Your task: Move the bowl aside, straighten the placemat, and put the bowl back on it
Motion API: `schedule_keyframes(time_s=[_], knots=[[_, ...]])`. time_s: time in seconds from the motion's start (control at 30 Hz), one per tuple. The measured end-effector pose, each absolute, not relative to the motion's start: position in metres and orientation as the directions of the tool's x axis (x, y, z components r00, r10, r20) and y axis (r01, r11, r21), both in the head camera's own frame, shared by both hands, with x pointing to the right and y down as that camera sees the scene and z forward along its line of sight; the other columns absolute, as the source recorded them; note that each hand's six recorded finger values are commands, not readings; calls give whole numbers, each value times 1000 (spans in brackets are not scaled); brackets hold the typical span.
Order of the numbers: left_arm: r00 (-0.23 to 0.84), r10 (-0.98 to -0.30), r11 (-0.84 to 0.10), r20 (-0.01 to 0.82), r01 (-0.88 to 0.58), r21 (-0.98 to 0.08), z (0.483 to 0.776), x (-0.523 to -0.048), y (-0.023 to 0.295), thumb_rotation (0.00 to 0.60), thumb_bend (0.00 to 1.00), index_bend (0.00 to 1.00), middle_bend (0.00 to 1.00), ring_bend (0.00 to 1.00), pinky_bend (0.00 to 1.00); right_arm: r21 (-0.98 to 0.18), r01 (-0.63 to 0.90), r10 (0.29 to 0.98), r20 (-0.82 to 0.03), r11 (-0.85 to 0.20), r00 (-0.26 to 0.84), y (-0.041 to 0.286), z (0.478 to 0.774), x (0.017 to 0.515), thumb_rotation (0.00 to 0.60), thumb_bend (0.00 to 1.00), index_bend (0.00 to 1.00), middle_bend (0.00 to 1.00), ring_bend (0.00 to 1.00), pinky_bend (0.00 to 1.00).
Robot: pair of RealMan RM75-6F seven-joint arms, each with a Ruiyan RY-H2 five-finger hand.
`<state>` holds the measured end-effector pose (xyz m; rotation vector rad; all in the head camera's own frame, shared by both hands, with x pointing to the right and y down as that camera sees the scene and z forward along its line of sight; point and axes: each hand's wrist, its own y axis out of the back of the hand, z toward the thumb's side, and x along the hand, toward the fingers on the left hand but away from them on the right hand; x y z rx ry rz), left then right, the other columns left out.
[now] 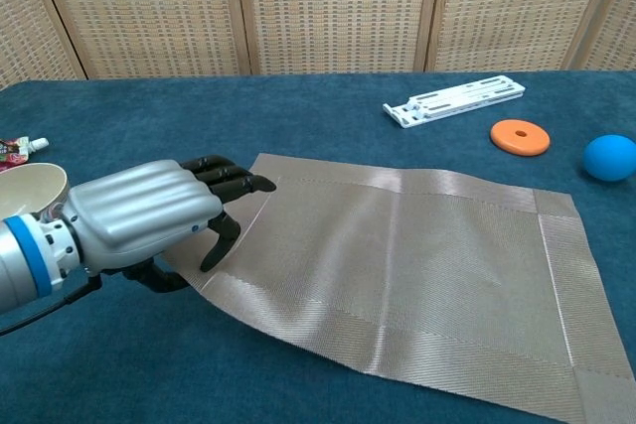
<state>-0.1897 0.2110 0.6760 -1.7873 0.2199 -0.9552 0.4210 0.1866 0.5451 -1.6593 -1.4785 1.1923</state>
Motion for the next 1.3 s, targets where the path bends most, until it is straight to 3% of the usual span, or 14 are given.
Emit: schedule_keyframes(time_s=[0.53, 0.97, 1.03, 1.2, 1.3], knots=[[753, -424, -483, 504, 283, -829, 658, -190, 262, 600, 568, 636, 0, 0, 0, -884, 424, 974, -225, -198, -14, 190, 544, 416, 600, 239, 224, 0, 0, 0], [781, -376, -511, 498, 274, -815, 652, -189, 280, 600, 558, 622, 0, 0, 0, -883, 426, 975, -222, -196, -12, 190, 543, 416, 600, 239, 224, 0, 0, 0], [781, -375, -512, 499, 274, -814, 652, -189, 280, 600, 523, 573, 0, 0, 0, -884, 426, 975, -221, -195, -12, 190, 542, 416, 600, 239, 224, 0, 0, 0], [769, -376, -517, 517, 289, -806, 652, -198, 281, 600, 204, 317, 0, 0, 0, -883, 424, 975, -224, -200, -6, 192, 542, 414, 600, 239, 224, 0, 0, 0], [762, -388, -517, 519, 286, -807, 650, -204, 280, 600, 134, 182, 0, 0, 0, -883, 422, 974, -227, -205, 0, 193, 543, 413, 600, 239, 224, 0, 0, 0]])
